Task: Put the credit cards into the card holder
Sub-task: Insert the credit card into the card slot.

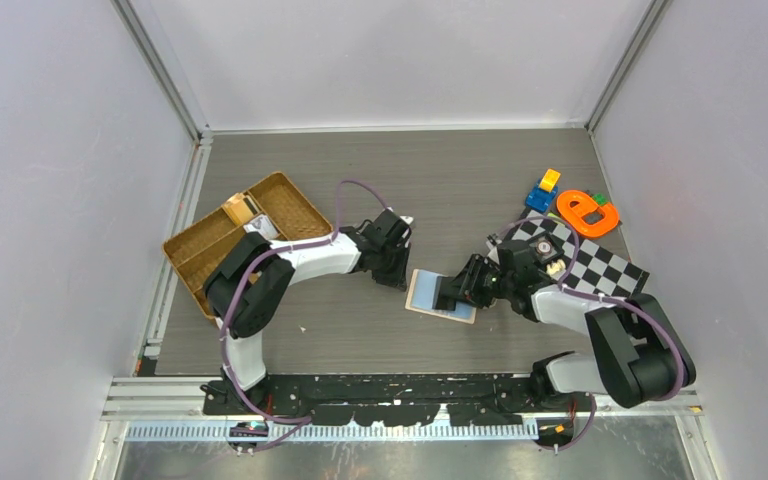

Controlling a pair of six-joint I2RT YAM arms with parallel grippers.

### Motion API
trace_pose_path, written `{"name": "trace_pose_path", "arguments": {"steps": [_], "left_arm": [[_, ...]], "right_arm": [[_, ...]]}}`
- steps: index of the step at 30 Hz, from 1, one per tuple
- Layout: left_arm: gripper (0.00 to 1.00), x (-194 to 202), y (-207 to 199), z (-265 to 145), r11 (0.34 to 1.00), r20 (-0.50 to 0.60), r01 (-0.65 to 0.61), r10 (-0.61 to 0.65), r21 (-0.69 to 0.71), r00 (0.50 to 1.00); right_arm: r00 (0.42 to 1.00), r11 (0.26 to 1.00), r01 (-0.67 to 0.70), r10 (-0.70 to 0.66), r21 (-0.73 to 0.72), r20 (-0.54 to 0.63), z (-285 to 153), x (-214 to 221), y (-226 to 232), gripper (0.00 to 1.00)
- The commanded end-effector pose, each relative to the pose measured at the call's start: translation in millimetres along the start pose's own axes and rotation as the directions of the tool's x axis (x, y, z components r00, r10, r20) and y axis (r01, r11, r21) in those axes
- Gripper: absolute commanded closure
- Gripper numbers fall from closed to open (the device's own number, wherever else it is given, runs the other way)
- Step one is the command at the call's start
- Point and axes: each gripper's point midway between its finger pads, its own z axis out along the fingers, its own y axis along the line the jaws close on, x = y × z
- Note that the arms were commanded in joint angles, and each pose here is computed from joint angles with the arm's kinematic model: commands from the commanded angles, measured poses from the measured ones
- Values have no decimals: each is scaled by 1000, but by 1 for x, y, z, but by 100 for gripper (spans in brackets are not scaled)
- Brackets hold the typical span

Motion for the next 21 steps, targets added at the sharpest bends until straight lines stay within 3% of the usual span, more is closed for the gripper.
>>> {"name": "trace_pose_path", "arguments": {"steps": [1,8,18,21], "left_arm": [[100,28,22,8,997,-71,14,-19,-74,997],[100,29,15,8,999,-65,28,-31,-41,997],[100,35,4,20,999,-81,49,-48,11,996],[100,36,2,22,999,-87,50,-49,16,995]], "right_arm": [[999,987,29,-31,156,16,-8,-2,-25,59],[1000,975,28,-30,221,6,-13,-2,-30,50],[998,932,40,-55,361,30,-15,-2,-43,46],[997,899,42,-63,436,34,-18,-2,-51,39]]}}
